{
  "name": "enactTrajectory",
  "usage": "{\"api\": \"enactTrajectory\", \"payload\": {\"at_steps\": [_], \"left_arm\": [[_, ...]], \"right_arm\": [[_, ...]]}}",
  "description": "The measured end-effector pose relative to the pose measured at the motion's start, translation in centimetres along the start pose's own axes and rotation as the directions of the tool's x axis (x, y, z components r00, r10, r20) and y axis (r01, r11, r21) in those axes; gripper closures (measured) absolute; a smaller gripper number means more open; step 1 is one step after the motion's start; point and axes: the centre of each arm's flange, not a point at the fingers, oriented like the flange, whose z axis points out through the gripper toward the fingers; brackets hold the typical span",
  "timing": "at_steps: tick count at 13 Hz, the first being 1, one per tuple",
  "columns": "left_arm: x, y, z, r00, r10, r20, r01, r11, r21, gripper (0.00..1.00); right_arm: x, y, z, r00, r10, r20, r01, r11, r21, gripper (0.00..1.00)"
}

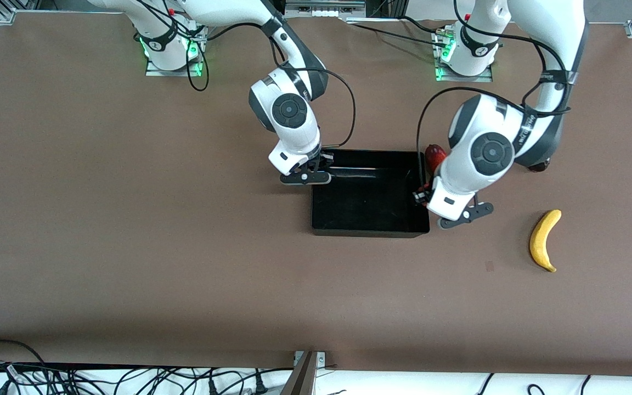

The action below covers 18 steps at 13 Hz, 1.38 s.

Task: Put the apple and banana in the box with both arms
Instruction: 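Slide the box with the right gripper while the left gripper carries the apple, then release the box with the right gripper while the left gripper lowers the apple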

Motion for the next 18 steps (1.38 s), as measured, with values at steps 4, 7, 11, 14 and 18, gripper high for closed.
{"api": "enactTrajectory", "payload": {"at_steps": [4,7,11,14,18], "left_arm": [[-2.8,2.9,1.2,0.999,0.04,0.017,-0.039,0.999,-0.005,0.33],[-5.6,6.5,3.5,0.997,0.078,0.017,-0.077,0.996,-0.038,0.33],[-9.7,11.0,8.0,0.991,0.131,0.009,-0.13,0.988,-0.079,0.33],[-11.9,12.4,12.8,0.992,0.123,-0.013,-0.124,0.99,-0.061,0.33],[-13.7,13.0,17.2,0.994,0.111,-0.023,-0.112,0.993,-0.033,0.33]], "right_arm": [[1.8,1.0,-1.1,0.999,0.025,-0.031,-0.024,1.0,0.019,0.58],[7.9,7.3,-9.7,0.992,0.118,-0.044,-0.116,0.993,0.038,0.23],[12.5,22.9,-25.2,0.991,0.132,-0.02,-0.131,0.99,0.051,0.0],[10.2,29.8,-32.8,0.997,0.076,0.009,-0.076,0.996,0.049,0.0],[7.5,37.3,-37.0,0.998,0.061,0.001,-0.061,0.998,-0.014,0.0]]}}
